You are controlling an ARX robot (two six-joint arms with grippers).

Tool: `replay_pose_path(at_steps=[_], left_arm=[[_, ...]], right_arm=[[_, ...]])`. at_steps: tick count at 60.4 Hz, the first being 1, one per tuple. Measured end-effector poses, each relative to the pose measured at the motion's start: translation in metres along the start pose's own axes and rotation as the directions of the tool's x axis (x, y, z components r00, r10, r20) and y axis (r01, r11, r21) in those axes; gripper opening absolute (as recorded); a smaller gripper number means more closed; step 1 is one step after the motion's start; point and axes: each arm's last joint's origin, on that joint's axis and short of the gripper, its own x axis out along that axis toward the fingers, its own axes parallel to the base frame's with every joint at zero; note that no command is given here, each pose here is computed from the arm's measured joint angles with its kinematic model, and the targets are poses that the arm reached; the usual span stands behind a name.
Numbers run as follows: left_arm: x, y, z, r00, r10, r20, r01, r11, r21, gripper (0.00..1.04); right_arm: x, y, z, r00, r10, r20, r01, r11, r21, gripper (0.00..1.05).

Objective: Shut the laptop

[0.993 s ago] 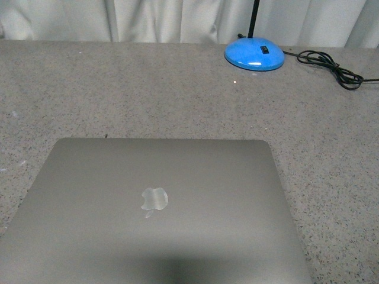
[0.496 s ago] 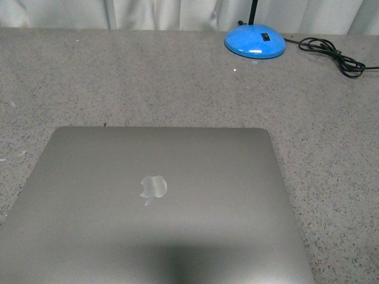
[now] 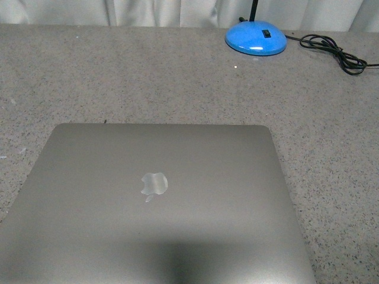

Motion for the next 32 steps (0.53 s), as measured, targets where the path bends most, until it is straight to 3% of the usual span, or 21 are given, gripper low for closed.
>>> replay_pose_path(at_steps=[32], left_arm=[[0.0,0.0,0.0,1.0,0.0,0.0,0.0,1.0,0.0,0.98]], right_arm=[[0.0,0.0,0.0,1.0,0.0,0.0,0.0,1.0,0.0,0.96]])
